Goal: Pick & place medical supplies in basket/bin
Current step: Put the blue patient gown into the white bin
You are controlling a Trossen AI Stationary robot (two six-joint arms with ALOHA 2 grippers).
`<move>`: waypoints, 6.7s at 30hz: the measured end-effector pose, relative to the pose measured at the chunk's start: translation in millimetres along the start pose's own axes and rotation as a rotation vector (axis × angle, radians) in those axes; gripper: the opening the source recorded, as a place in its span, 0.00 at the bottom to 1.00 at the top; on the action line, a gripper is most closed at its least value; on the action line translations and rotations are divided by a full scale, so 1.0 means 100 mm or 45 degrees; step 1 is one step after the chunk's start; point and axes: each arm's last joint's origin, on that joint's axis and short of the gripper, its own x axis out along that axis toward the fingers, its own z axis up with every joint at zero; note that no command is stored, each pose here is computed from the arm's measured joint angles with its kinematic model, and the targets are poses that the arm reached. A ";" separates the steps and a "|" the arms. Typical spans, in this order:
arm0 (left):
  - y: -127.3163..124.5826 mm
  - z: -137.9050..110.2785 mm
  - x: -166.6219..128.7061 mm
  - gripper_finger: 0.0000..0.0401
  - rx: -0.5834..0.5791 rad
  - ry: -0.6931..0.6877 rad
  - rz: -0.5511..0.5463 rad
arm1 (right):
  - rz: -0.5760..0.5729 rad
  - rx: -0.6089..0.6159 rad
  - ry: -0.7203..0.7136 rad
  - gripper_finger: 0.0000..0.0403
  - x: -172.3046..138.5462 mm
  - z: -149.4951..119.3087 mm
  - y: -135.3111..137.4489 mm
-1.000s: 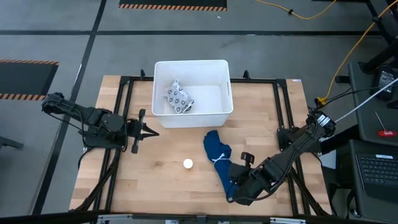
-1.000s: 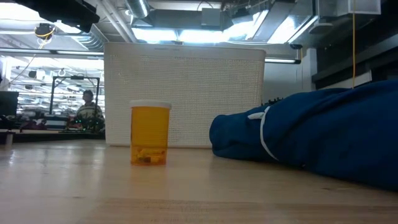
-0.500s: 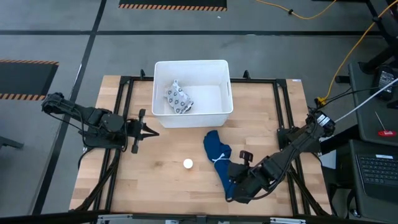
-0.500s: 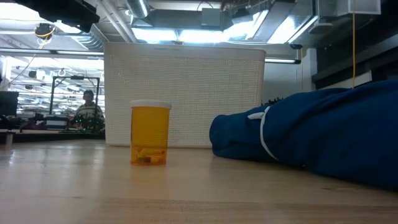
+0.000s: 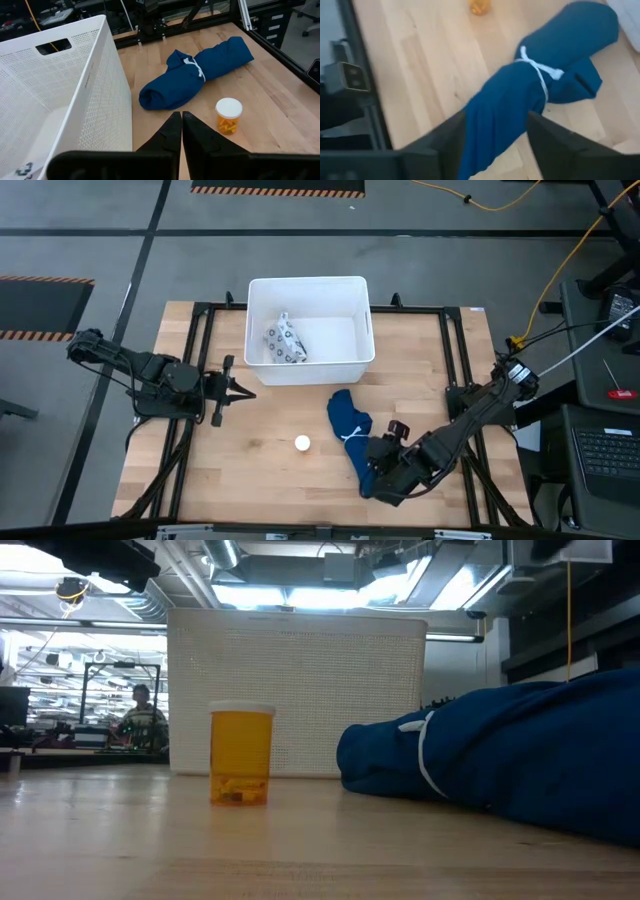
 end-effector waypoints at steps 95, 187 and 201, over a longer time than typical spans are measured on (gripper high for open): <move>0.00 0.00 0.00 0.03 -0.001 0.000 0.000 | -0.219 0.220 0.072 0.48 0.78 0.18 -0.22; 0.18 0.23 -0.09 0.03 0.287 -0.141 0.702 | -0.159 -0.368 -1.143 0.48 -0.43 1.82 -2.72; 0.18 0.21 -0.09 0.02 0.304 -0.113 0.704 | -0.185 -0.200 -0.738 0.48 -0.19 2.25 -2.96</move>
